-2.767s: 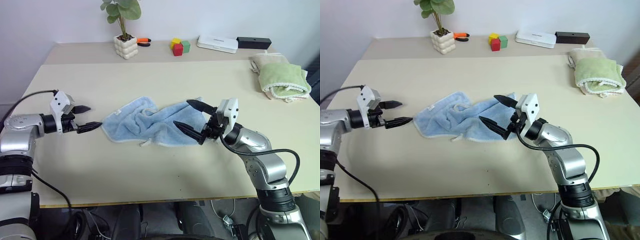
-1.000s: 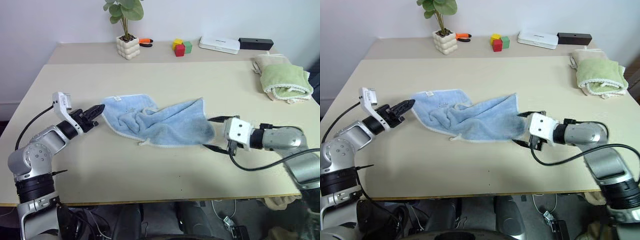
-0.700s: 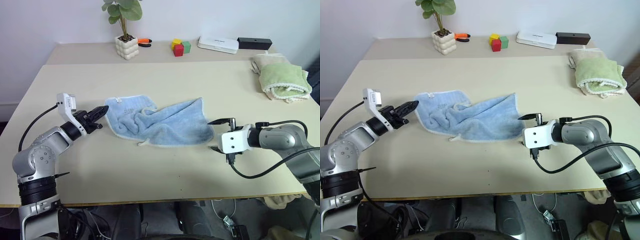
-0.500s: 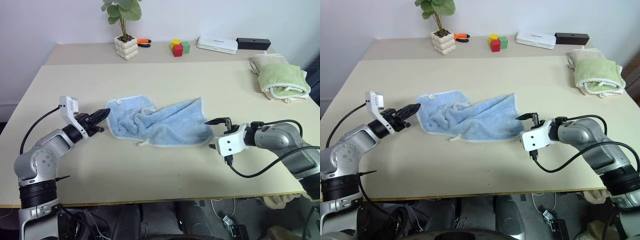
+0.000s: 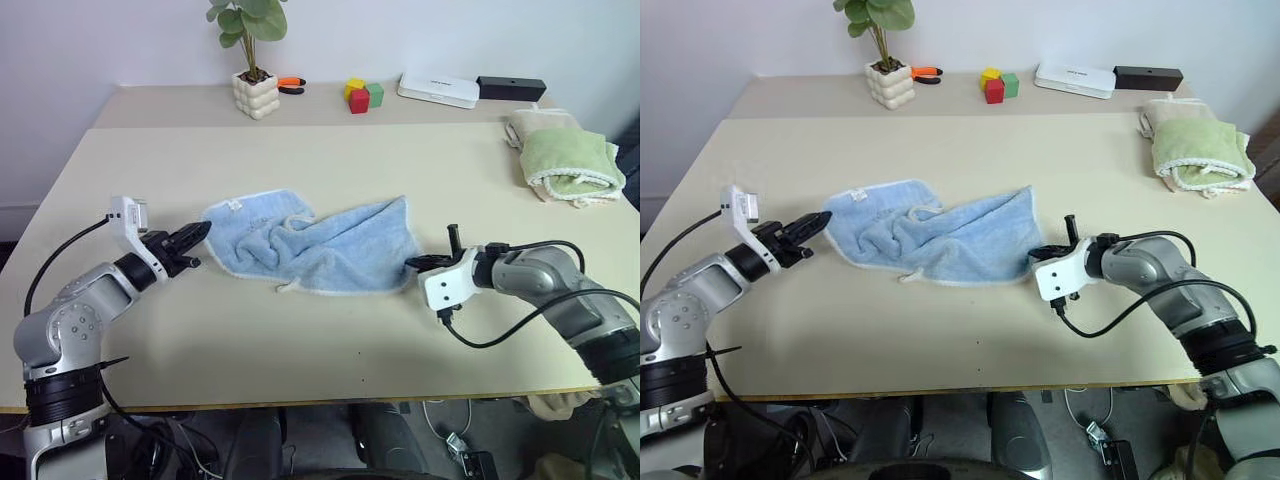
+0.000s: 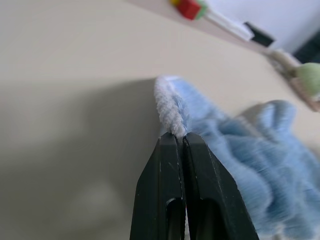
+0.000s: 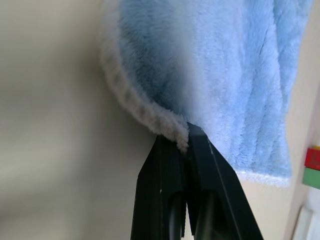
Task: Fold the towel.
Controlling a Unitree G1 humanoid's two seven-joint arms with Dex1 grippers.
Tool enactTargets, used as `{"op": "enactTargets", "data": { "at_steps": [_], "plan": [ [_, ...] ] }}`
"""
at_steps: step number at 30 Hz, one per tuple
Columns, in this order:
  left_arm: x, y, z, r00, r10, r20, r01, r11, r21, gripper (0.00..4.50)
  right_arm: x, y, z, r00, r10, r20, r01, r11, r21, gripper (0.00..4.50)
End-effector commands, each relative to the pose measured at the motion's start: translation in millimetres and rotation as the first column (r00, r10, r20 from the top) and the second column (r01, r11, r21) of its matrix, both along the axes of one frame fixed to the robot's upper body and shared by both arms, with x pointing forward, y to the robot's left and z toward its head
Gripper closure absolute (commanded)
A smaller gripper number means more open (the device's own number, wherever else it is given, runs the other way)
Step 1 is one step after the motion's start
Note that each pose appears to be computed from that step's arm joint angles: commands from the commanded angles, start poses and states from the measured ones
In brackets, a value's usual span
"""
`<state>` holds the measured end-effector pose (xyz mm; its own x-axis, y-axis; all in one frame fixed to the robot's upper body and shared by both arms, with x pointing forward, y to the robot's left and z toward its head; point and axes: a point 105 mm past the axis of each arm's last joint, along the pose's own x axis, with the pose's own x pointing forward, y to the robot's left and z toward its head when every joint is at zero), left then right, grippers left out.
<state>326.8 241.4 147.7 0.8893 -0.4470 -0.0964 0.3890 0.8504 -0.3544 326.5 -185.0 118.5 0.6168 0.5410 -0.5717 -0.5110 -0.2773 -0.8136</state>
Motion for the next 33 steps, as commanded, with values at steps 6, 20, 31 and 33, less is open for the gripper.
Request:
{"op": "enactTargets", "data": {
  "at_steps": [6, 20, 31, 33],
  "plan": [
    [85, 22, 52, 0.946, 0.271, 0.178, -0.280, 0.960, 0.029, 4.50, 93, 4, 89, 0.918, -0.248, 0.309, 0.174, 0.953, 0.248, 4.44],
    [107, 75, 209, 0.756, 0.452, 0.473, -0.426, 0.889, -0.168, 4.50, 124, 15, 241, 0.642, -0.436, 0.631, 0.011, 0.828, 0.561, 4.44],
    [75, 79, 84, 0.954, 0.163, 0.250, -0.206, 0.966, 0.156, 4.50, 69, 8, 84, 0.972, -0.121, 0.200, 0.006, 0.868, 0.497, 4.44],
    [59, 72, 64, 0.986, 0.061, 0.156, -0.096, 0.969, 0.227, 4.50, 59, -7, 74, 0.980, -0.125, 0.157, 0.040, 0.889, 0.455, 4.44]
  ]
}}
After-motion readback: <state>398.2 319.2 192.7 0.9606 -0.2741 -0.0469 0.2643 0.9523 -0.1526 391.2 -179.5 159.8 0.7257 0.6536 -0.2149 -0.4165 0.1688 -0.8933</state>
